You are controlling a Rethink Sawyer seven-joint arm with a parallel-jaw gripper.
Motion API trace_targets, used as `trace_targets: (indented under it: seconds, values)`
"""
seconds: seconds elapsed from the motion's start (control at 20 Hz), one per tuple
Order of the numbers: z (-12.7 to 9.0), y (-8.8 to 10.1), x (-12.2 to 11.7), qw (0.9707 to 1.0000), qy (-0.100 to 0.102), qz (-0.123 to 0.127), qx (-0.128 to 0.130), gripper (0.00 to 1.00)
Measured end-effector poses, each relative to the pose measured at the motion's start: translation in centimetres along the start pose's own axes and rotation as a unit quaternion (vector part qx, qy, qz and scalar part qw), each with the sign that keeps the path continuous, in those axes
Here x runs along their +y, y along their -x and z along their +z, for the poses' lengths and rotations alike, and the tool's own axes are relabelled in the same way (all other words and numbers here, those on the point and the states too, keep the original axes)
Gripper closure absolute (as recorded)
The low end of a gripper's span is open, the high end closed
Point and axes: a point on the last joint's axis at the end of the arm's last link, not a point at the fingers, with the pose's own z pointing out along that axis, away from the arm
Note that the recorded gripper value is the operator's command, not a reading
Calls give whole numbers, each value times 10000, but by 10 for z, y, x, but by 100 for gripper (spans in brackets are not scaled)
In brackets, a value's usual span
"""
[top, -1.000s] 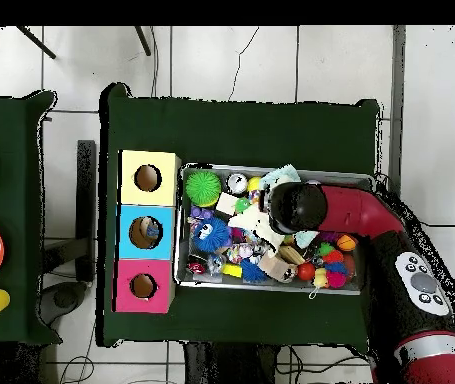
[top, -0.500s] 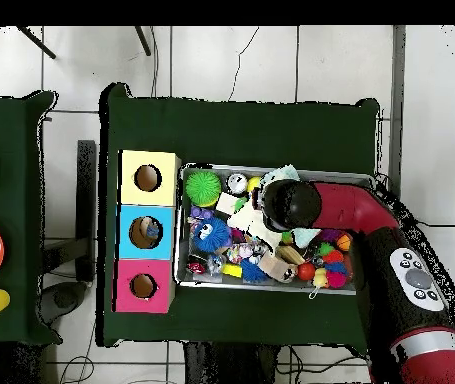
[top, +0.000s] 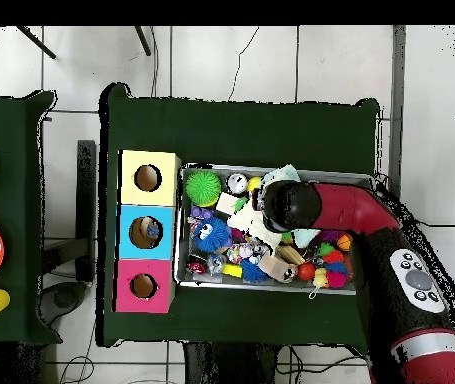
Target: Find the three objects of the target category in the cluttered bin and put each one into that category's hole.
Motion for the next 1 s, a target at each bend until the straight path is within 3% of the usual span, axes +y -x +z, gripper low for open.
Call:
trace_targets:
  seconds: [0.6, 0.75, 0.85, 1.0]
  values:
    - [-61, -6, 13, 9992, -258, -231, -211, 0]
    - [-81, -6, 32, 9981, -348, -413, -301, 0]
    - [-86, -7, 42, 9975, -373, -502, -315, 0]
    - [-89, -16, 76, 9958, -408, -775, -268, 0]
